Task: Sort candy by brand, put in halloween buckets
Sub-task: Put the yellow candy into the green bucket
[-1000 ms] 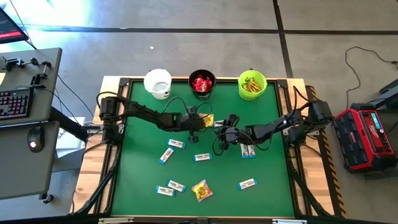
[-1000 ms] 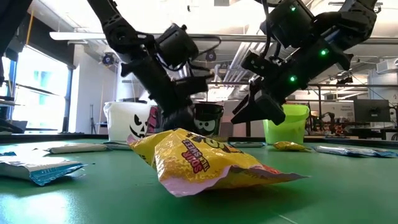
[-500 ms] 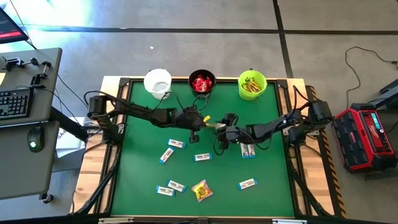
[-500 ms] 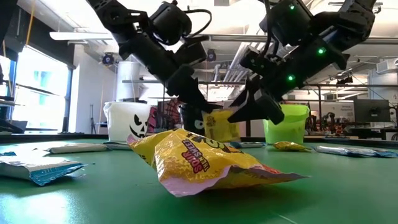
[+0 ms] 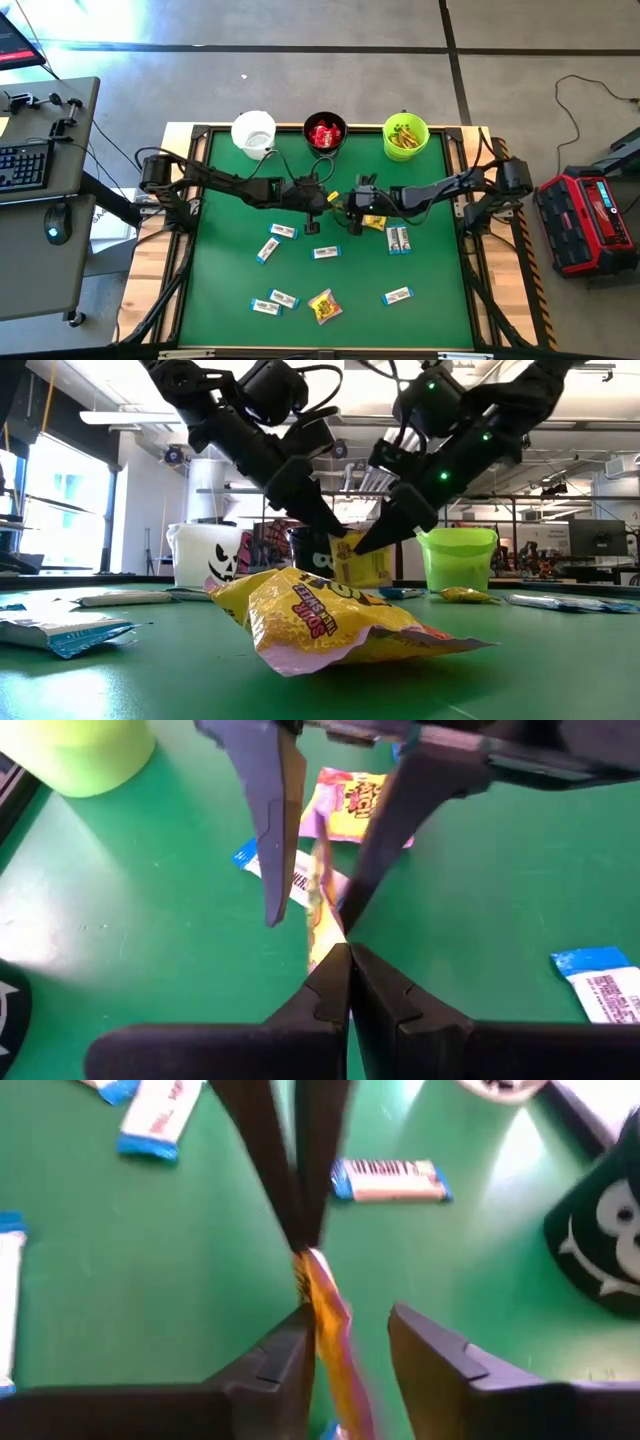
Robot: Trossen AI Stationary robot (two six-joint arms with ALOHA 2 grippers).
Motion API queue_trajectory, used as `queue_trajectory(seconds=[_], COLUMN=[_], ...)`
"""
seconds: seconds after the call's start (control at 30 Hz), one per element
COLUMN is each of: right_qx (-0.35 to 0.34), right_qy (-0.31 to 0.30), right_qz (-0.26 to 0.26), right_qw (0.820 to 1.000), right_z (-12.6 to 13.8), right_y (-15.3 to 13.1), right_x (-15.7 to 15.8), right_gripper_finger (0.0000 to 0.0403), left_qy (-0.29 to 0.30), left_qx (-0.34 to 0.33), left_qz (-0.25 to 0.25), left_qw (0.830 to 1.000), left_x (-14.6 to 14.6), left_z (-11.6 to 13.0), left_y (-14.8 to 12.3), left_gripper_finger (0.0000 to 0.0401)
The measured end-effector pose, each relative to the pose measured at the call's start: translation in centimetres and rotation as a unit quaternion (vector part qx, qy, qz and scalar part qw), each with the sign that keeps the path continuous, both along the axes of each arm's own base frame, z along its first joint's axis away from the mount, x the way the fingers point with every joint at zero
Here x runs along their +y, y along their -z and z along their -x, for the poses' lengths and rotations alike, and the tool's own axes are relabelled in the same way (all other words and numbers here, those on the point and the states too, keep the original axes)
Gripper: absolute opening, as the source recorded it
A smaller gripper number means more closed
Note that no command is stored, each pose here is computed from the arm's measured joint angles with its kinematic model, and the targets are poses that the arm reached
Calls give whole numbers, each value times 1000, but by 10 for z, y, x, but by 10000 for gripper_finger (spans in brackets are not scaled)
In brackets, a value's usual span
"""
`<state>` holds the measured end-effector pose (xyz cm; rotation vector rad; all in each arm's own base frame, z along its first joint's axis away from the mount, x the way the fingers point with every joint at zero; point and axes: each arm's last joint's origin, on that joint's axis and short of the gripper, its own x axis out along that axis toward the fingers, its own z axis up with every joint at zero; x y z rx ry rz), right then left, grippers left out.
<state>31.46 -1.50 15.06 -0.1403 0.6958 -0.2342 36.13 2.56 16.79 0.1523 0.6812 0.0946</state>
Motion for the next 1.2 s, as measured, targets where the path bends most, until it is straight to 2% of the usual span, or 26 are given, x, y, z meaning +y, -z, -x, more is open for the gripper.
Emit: queue_trajectory(seconds=[0.2,0.37,0.57,0.73,0.9,1.0,1.1,1.2], right_qx=[12,11,12,-1,3,8,19,39], right_qy=[-8,-18,-19,1,56,120,193,271], right_qz=[-14,-21,-28,-17,28,73,138,194], right_qw=[1000,1000,999,1000,998,990,971,942], right_z=[0,0,2,11,34,52,71,87], right_y=[1,0,-2,-23,-52,-70,-86,-96], right_x=[-3,-3,-2,-3,-8,-17,-32,-51], right_gripper_finger=[78,12,4,2,1,1,1,0], left_qy=[-6,-36,-40,-59,-87,-93,-90,-85], left_qx=[-3,-15,-28,-70,-138,-165,-172,-174], left_qz=[5,8,11,16,44,57,59,56], left_qw=[1000,999,999,996,986,980,979,979], left_x=[0,1,-2,-5,-6,-8,-13,-16], left_z=[0,-1,-1,11,26,31,34,33], left_y=[0,-2,-2,14,23,21,22,21], left_gripper_finger=[0,16,70,116,143,148,149,149])
